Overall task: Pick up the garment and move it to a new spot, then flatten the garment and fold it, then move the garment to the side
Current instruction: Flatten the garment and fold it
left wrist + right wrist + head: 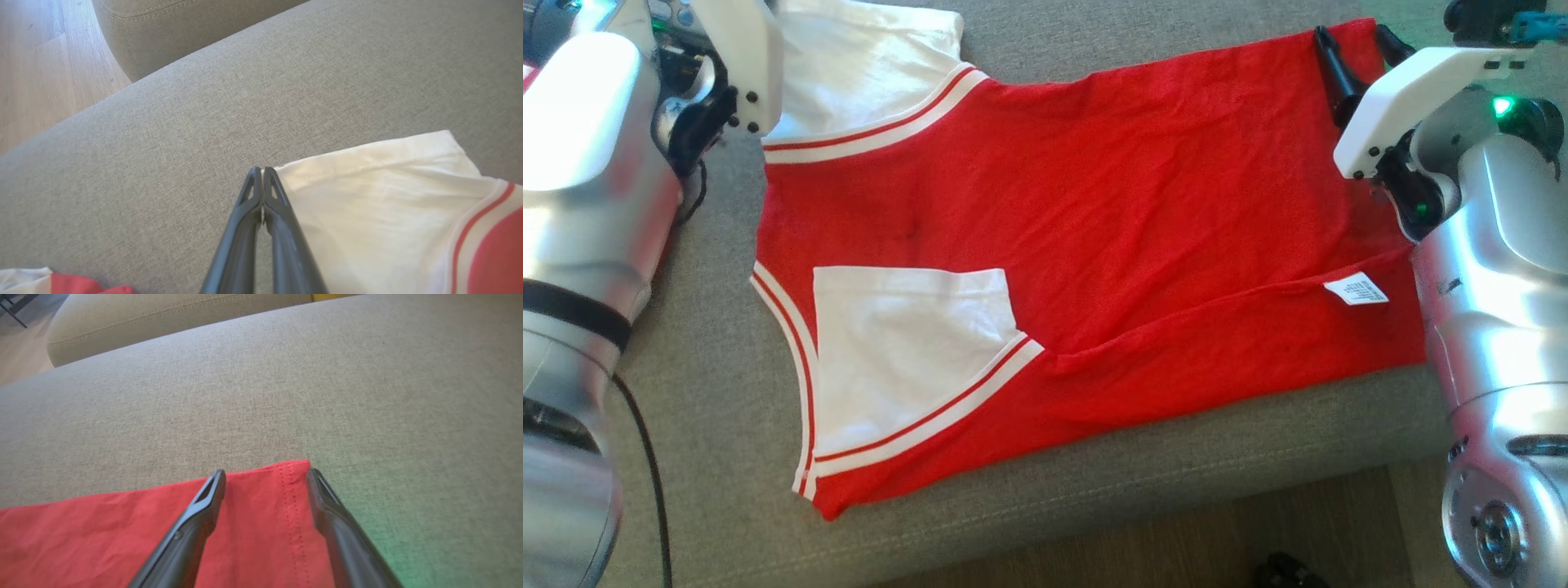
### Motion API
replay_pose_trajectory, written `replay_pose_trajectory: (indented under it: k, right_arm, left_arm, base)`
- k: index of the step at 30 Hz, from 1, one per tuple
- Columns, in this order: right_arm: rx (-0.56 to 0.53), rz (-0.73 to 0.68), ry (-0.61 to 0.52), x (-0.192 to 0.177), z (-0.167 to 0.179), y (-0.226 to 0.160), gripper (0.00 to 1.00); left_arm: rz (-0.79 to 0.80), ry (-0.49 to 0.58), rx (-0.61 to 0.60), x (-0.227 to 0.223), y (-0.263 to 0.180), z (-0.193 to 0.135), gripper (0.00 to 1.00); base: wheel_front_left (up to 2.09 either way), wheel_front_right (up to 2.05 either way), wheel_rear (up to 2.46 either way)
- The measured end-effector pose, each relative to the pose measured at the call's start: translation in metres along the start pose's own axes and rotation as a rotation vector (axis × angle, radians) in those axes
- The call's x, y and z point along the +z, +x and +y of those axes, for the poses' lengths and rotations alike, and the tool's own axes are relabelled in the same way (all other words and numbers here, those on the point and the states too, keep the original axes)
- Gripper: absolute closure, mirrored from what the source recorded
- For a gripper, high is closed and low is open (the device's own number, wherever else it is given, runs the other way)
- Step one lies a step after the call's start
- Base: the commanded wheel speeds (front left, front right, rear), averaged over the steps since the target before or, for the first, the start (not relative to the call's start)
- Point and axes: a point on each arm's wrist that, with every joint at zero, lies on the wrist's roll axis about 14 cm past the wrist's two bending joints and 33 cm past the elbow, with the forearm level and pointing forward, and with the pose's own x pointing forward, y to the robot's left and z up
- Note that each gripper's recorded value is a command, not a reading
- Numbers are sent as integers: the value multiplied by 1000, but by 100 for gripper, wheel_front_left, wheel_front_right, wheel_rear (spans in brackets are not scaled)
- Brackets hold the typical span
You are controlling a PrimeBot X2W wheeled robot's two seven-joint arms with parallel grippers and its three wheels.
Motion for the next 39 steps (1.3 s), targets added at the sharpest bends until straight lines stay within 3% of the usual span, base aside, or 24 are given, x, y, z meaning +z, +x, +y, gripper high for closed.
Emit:
replay_pose_trajectory:
  k: [4,7,11,19,29,32,36,39]
  right_arm:
    - [-14,18,-7,-4,-3,3,0]
    - [-22,22,-2,-2,-5,6,5]
    - [-29,28,-15,2,-6,8,0]
    - [-38,161,-73,-5,-5,13,0]
    - [-40,184,-102,-2,-2,17,0]
    - [-47,183,-113,0,-5,16,4]
    - [-58,196,-120,-1,-9,15,22]
    - [-63,207,-129,0,-11,14,18]
  left_arm:
    - [2,10,1,1,1,1,100]
    - [7,6,-4,-1,1,0,100]
    - [15,14,-8,-3,3,-1,100]
    - [34,21,-22,-4,5,-4,100]
    - [57,30,-21,-12,6,-2,100]
    - [58,30,-18,-12,6,0,100]
    - [46,24,-19,-6,7,0,100]
    - [44,15,-27,-6,9,-2,100]
  base:
    - [0,0,0]
    - [0,0,0]
    - [0,0,0]
    - [0,0,0]
    - [0,0,0]
    - [0,0,0]
    - [0,0,0]
    - [0,0,0]
